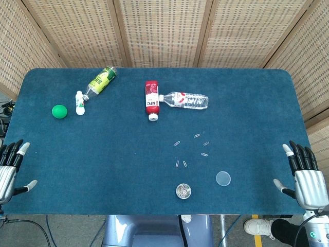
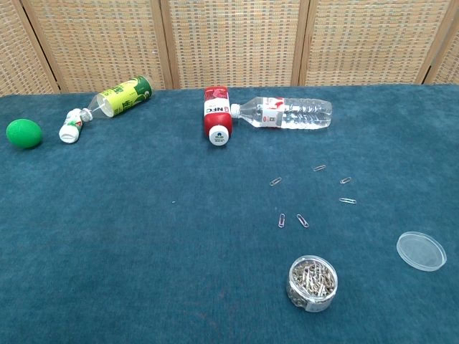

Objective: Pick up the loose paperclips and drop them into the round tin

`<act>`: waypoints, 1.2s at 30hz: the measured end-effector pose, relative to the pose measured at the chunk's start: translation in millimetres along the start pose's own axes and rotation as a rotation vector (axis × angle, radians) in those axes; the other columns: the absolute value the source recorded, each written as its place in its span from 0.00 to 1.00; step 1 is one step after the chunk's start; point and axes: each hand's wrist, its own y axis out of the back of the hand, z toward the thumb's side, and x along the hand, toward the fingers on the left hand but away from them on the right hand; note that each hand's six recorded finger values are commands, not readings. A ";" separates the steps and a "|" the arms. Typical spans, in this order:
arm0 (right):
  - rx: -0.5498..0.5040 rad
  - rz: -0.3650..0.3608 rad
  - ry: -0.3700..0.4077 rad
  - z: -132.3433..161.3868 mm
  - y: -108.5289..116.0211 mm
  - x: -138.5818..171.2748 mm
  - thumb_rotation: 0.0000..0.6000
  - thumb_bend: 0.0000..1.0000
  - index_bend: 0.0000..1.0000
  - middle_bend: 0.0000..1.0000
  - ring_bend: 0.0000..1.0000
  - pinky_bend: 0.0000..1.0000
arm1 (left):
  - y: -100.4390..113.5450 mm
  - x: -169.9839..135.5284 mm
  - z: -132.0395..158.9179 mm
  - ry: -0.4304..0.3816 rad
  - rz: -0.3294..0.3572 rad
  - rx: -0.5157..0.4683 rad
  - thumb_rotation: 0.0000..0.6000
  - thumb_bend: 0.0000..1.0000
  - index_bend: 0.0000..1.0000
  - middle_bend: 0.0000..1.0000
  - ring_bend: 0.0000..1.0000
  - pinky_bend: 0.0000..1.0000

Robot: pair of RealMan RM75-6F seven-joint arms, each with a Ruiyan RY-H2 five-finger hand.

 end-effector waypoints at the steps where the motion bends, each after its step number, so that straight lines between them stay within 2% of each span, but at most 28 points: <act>1: 0.002 -0.001 0.001 -0.1 0.0 -0.1 1.00 0.00 0.06 0.00 0.00 0.00 | 0.3 -0.1 -0.2 0.001 0.001 -0.001 1.00 0.00 0.00 0.00 0.00 0.00; 8: -0.002 0.001 0.001 -0.3 -2.2 -0.6 1.00 0.00 0.09 0.00 0.00 0.00 | -0.9 0.1 0.0 0.001 -0.003 0.002 1.00 0.00 0.00 0.00 0.00 0.00; 12: -0.041 0.032 0.003 2.8 -8.9 -3.3 1.00 0.06 0.15 0.00 0.00 0.00 | -2.8 0.9 1.1 0.000 -0.006 0.009 1.00 0.00 0.00 0.00 0.00 0.00; 15: -0.085 0.084 0.017 10.2 -20.3 -13.3 1.00 0.09 0.23 0.00 0.00 0.00 | -4.8 1.8 1.6 0.001 -0.012 0.009 1.00 0.00 0.00 0.00 0.00 0.00; 19: -0.103 0.189 0.053 31.4 -44.7 -45.2 1.00 0.12 0.33 0.00 0.00 0.00 | -6.9 2.3 2.0 0.004 -0.014 0.021 1.00 0.00 0.00 0.00 0.00 0.00; 24: -0.123 0.266 0.066 65.6 -71.9 -88.9 1.00 0.26 0.42 0.00 0.00 0.00 | -11.4 4.1 0.7 0.018 -0.017 0.038 1.00 0.00 0.00 0.00 0.00 0.00; 28: -0.177 0.318 0.028 88.3 -97.6 -112.9 1.00 0.33 0.45 0.00 0.00 0.00 | -15.6 8.2 -0.3 0.023 -0.023 0.045 1.00 0.00 0.00 0.00 0.00 0.00; 32: -0.192 0.348 0.008 101.4 -113.4 -127.0 1.00 0.41 0.46 0.00 0.00 0.00 | -16.2 10.7 -1.8 0.029 -0.021 0.044 1.00 0.00 0.00 0.00 0.00 0.00; 36: -0.203 0.367 -0.013 110.3 -127.5 -133.5 1.00 0.42 0.47 0.00 0.00 0.00 | -15.0 11.7 -4.0 0.036 -0.016 0.039 1.00 0.00 0.00 0.00 0.00 0.00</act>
